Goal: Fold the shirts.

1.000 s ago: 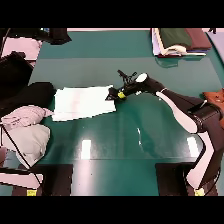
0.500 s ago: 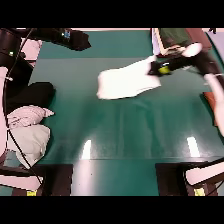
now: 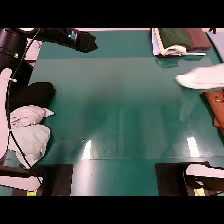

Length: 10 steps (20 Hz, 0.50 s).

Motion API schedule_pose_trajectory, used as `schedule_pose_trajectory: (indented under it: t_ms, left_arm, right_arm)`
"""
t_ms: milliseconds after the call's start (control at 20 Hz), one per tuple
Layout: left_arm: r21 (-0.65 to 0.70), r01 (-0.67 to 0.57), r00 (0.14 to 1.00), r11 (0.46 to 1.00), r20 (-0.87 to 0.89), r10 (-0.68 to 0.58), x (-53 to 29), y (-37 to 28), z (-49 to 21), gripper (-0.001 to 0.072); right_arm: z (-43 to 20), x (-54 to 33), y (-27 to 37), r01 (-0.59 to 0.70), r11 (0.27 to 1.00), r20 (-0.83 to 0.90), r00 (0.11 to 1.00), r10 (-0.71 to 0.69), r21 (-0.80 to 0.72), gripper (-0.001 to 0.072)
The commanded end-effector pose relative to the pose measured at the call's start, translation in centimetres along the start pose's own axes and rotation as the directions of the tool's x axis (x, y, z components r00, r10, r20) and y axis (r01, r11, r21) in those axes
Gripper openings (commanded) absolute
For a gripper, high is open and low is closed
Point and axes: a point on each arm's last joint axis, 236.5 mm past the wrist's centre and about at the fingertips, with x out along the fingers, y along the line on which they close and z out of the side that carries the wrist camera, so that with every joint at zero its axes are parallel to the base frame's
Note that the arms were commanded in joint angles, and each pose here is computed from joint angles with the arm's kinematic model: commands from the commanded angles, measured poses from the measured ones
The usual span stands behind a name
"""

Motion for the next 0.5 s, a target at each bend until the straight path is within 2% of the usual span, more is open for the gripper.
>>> schedule_pose_trajectory:
  t_ms: [0, 200, 450]
  left_arm:
    - [-0.025, 0.003, 1.000, 1.000, 0.005, -0.002, 0.0, -0.2, 0.1, 0.0022]
    - [-0.025, 0.002, 1.000, 1.000, 0.007, -0.002, 0.0, -0.1, 0.2, 0.0023]
    - [-0.022, 0.002, 1.000, 1.000, 0.003, -0.002, 0.0, -0.1, 0.1, 0.0023]
  right_arm:
    - [2.9, -3.1, -5.0, 0.014, 0.991, 0.131, 0.991, -0.032, 0.133, 0.0019]
    - [3.0, -3.0, -4.4, 0.006, 0.992, 0.134, 0.991, -0.023, 0.124, 0.0020]
    - [3.9, -4.7, -0.7, -0.020, 0.999, 0.192, 0.981, 0.015, 0.028, 0.0019]
